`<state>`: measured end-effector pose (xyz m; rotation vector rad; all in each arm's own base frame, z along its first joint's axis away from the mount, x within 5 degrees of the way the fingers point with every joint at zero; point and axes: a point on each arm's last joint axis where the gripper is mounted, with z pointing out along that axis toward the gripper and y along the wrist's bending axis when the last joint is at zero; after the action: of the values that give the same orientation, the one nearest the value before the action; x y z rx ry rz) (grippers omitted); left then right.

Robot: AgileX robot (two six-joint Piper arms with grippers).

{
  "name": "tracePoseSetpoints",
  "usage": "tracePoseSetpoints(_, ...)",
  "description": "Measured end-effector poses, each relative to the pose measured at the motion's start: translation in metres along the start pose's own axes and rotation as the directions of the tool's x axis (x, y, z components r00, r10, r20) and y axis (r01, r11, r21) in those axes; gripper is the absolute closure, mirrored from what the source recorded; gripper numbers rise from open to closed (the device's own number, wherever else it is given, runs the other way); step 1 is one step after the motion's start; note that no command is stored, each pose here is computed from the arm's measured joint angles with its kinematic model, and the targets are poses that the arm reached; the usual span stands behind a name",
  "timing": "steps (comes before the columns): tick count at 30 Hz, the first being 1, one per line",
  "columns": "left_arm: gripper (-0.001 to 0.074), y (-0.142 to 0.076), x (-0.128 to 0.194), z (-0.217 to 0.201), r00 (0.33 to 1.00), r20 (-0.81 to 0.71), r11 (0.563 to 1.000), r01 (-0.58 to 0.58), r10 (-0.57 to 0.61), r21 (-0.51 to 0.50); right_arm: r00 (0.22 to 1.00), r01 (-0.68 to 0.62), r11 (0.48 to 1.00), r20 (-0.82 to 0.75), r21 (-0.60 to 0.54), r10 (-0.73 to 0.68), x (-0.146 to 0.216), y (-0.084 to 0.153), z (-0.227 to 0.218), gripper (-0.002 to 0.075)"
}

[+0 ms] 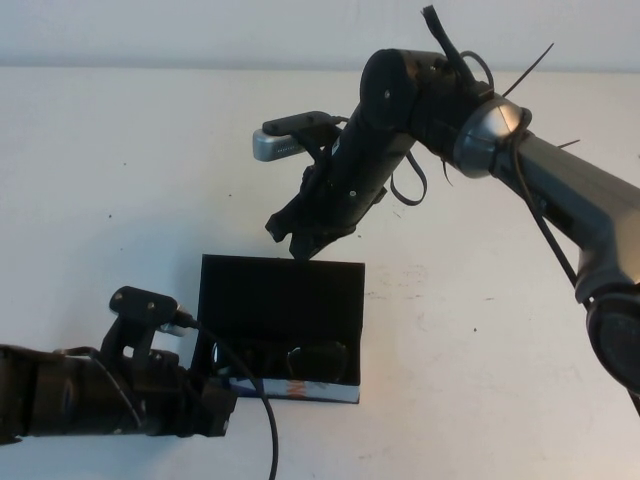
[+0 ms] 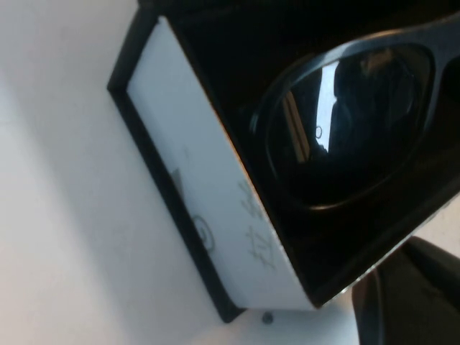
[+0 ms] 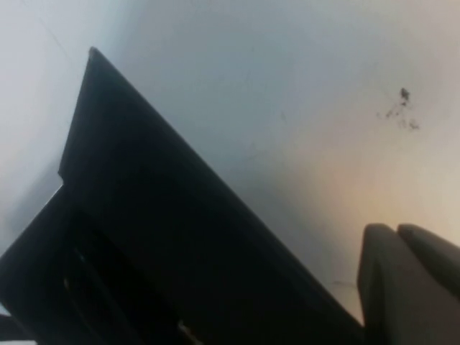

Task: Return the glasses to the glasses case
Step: Close the glasses case

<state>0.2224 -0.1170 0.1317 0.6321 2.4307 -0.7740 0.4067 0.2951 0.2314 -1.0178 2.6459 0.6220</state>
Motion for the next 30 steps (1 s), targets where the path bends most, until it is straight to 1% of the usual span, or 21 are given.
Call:
tracePoseSetpoints(3, 0.0736, 0.0, 0.0, 0.0, 1.0, -0.001, 1.0, -0.001, 0.001, 0.001, 1.0, -0.004, 1.0, 0.001, -0.012, 0.004, 0.0, 0.001, 0.0, 0.0738)
tracePoseSetpoints(8, 0.0736, 0.0, 0.0, 0.0, 1.0, -0.001, 1.0, -0.001, 0.001, 0.001, 1.0, -0.009, 0.997, 0.01, -0.077, 0.01, -0.001, 0.007, -0.001, 0.0738)
tracePoseSetpoints(11, 0.0736, 0.0, 0.0, 0.0, 1.0, -0.001, 1.0, -0.001, 0.001, 0.0, 1.0, -0.012, 0.995, 0.013, -0.097, 0.013, -0.002, 0.011, 0.0, 0.0738)
tracePoseSetpoints(13, 0.0736, 0.0, 0.0, 0.0, 1.0, -0.002, 1.0, -0.001, 0.001, -0.005, 1.0, -0.011, 0.995, 0.01, -0.101, 0.012, -0.002, 0.017, 0.001, 0.0738)
tracePoseSetpoints(17, 0.0736, 0.001, 0.0, 0.0, 1.0, -0.004, 1.0, -0.001, 0.001, -0.014, 1.0, 0.002, 0.995, 0.001, -0.1, -0.002, 0.0, 0.038, -0.002, 0.0738)
tracePoseSetpoints(19, 0.0736, 0.001, 0.0, 0.0, 1.0, -0.004, 1.0, -0.002, 0.002, -0.014, 1.0, 0.003, 0.994, -0.013, -0.106, -0.004, 0.004, 0.05, -0.006, 0.0738)
tracePoseSetpoints(22, 0.0736, 0.001, 0.0, 0.0, 1.0, -0.005, 1.0, -0.002, 0.002, -0.016, 0.999, -0.001, 0.994, -0.048, -0.113, -0.004, 0.015, 0.06, -0.008, 0.0738)
tracePoseSetpoints(26, 0.0736, 0.001, 0.0, 0.0, 1.0, -0.005, 1.0, -0.002, 0.002, -0.016, 0.995, -0.023, 0.993, -0.102, -0.118, 0.011, 0.03, 0.065, -0.006, 0.0738)
tracePoseSetpoints(30, 0.0736, 0.001, 0.0, 0.0, 1.0, -0.005, 1.0, -0.002, 0.002, -0.016, 0.985, -0.044, 0.992, -0.173, -0.12, 0.023, 0.046, 0.067, 0.008, 0.0738)
